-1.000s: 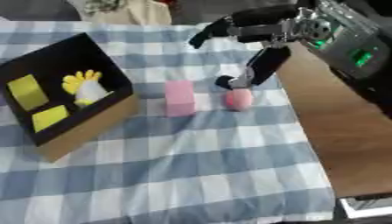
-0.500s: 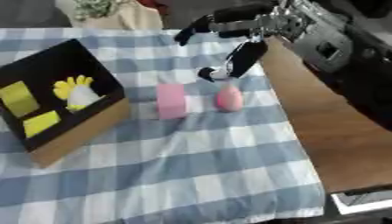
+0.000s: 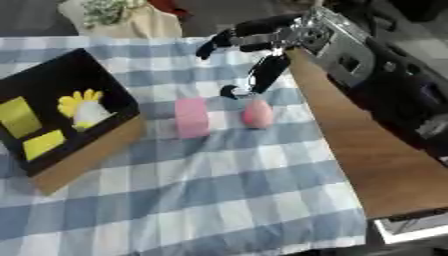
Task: Pick up objects on the table and place them in the box.
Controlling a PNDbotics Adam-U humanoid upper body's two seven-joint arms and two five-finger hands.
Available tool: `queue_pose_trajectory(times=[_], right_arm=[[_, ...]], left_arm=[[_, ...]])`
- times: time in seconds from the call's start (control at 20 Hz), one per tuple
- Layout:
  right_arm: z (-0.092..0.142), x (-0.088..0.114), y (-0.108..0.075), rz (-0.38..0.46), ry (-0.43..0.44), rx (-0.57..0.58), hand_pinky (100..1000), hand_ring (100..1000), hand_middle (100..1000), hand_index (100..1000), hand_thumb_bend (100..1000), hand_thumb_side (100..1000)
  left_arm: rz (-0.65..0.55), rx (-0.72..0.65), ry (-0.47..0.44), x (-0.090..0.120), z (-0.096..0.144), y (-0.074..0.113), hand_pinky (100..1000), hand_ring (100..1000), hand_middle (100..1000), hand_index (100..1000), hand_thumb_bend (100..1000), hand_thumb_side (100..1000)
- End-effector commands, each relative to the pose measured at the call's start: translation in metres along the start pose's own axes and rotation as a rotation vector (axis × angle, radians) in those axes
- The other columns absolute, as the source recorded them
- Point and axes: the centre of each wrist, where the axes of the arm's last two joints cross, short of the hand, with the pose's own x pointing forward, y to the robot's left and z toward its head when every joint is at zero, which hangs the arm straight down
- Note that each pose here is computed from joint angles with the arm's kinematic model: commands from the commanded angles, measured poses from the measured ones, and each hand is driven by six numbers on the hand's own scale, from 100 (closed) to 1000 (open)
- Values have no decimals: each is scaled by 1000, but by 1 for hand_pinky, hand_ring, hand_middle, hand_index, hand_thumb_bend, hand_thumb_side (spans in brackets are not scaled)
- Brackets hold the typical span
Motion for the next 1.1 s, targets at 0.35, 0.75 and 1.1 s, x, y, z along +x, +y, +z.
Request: queue_pose_trajectory(times=[0.35, 0.75, 1.1], right_arm=[[-8, -5, 3, 12, 19, 49, 1000, 1000, 910, 1000, 254, 438], [-15, -10, 16, -10, 33, 62, 1000, 1000, 910, 1000, 254, 439], [-24, -10, 26, -15, 34, 87, 1000, 1000, 911, 1000, 262, 446]], left_arm=[[3, -14, -22, 4, -4, 2, 761, 895, 818, 796, 530, 563], [2, -20, -20, 4, -4, 2, 760, 893, 816, 796, 534, 560], [-1, -28, -15, 4, -3, 2, 760, 892, 816, 796, 534, 560]])
